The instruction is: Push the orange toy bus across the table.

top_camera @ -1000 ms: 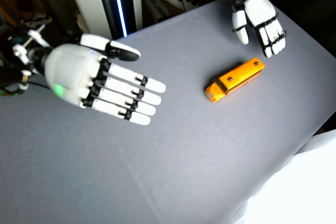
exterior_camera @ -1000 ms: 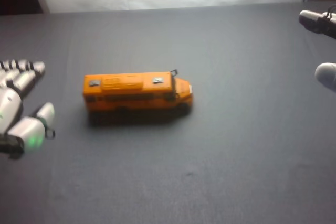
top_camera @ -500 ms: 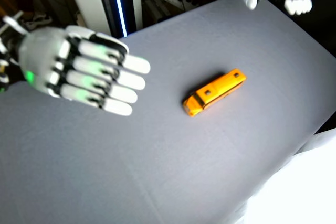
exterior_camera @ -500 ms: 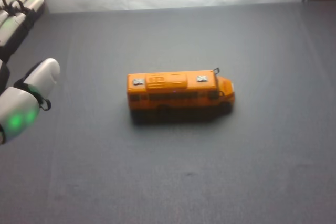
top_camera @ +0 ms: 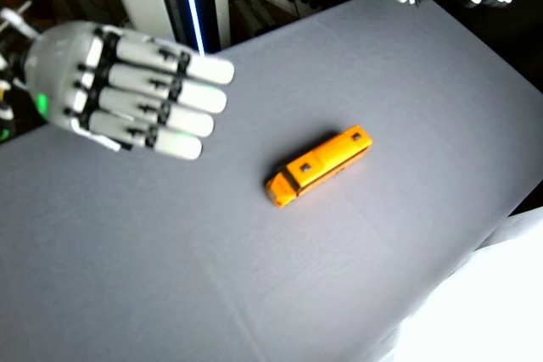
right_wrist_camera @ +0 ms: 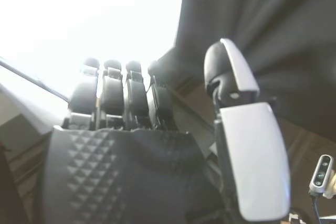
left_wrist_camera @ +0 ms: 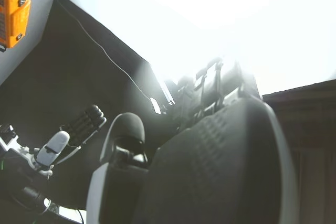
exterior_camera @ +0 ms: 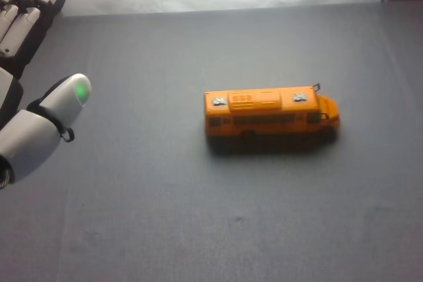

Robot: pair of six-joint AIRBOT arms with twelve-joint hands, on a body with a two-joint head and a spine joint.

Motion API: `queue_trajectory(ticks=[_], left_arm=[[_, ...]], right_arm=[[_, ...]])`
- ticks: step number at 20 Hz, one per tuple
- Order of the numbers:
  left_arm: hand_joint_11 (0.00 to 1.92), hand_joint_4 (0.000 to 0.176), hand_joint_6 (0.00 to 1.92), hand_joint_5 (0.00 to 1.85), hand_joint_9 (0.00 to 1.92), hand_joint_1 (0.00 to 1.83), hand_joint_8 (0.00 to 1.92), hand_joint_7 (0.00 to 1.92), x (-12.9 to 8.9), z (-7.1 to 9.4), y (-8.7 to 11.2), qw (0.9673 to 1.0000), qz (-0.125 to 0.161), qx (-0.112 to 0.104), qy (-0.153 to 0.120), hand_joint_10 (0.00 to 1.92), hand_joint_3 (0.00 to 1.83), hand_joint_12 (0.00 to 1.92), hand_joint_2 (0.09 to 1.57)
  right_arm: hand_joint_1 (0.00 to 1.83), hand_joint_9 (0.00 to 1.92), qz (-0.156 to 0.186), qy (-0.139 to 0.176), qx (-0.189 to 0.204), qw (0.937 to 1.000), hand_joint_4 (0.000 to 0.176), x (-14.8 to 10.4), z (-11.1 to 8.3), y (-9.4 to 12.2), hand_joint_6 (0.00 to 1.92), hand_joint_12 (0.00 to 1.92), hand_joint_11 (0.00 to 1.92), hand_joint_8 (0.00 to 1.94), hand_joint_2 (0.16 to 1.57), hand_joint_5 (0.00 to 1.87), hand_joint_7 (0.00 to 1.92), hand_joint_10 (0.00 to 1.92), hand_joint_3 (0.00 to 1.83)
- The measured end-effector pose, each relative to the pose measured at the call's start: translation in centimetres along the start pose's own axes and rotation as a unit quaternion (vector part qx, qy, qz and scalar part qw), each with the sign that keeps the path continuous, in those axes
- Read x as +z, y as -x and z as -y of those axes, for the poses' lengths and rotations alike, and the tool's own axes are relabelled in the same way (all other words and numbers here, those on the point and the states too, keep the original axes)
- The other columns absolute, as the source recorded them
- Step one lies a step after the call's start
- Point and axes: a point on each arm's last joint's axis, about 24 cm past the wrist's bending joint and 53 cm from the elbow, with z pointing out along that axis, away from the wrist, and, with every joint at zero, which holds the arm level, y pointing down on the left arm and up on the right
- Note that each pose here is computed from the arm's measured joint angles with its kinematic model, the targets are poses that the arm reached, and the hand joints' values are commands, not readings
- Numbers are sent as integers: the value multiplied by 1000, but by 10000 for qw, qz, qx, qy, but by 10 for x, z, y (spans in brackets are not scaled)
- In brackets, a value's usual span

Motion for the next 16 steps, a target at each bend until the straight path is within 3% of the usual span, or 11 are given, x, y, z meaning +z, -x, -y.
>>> queue_trajectory(ticks=[3, 5, 8, 9, 10, 13, 15, 16], left_arm=[[0, 0, 18, 87, 0, 0, 0, 1, 0, 4, -2, 10000, -26, -36, -66, 0, 0, 0, 1490], [18, 0, 13, 82, 33, 0, 17, 44, 2, 11, -2, 9997, -46, -67, -215, 13, 0, 8, 1486], [0, 0, 1, 52, 69, 0, 4, 95, 8, 29, 7, 9983, 75, -99, -562, 5, 0, 0, 1428], [0, 0, 0, 29, 42, 0, 0, 80, 8, 35, 7, 9975, 58, -145, -694, 0, 0, 0, 1398], [0, 0, 0, 22, 38, 0, 3, 85, 9, 35, 6, 9974, 42, -177, -691, 1, 0, 0, 1378], [0, 0, 0, 19, 36, 0, 7, 97, 13, 36, 10, 9969, 128, -186, -753, 0, 0, 0, 1351], [0, 0, 4, 28, 40, 0, 5, 94, 15, 32, 11, 9964, 143, -371, -752, 2, 0, 0, 1360], [15, 0, 9, 86, 104, 0, 7, 152, 16, 32, 11, 9961, 147, -456, -747, 8, 0, 9, 1378]], right_arm=[[746, 73, 10, 16, 2, 10000, 0, 1, -1, 0, 5, 6, 52, 2, 1333, 192, 122, 2, 15], [683, 70, -17, 168, 35, 9999, 0, 6, -9, -3, 2, 4, 53, 1, 1349, 169, 122, 0, 11], [1019, 80, -225, 519, -43, 9984, 0, 10, -30, -17, 3, 6, 65, 2, 1271, 165, 112, 2, 0], [927, 49, -323, 633, -34, 9975, 0, 11, -37, -23, 7, 6, 40, 1, 1307, 117, 85, 3, 2], [852, 73, -348, 657, -32, 9972, 0, 12, -38, -24, 13, 16, 67, 10, 1313, 135, 114, 11, 4], [1072, 163, -233, 619, -78, 9978, 0, 13, -37, -16, 3, 24, 134, 5, 1218, 189, 188, 7, 0], [1108, 254, -246, 657, -101, 9975, 0, 15, -39, -17, 4, 52, 223, 9, 1216, 228, 260, 14, 0], [1204, 252, -290, 721, -100, 9969, 0, 16, -42, -18, 1, 56, 237, 2, 1188, 137, 232, 6, 0]])
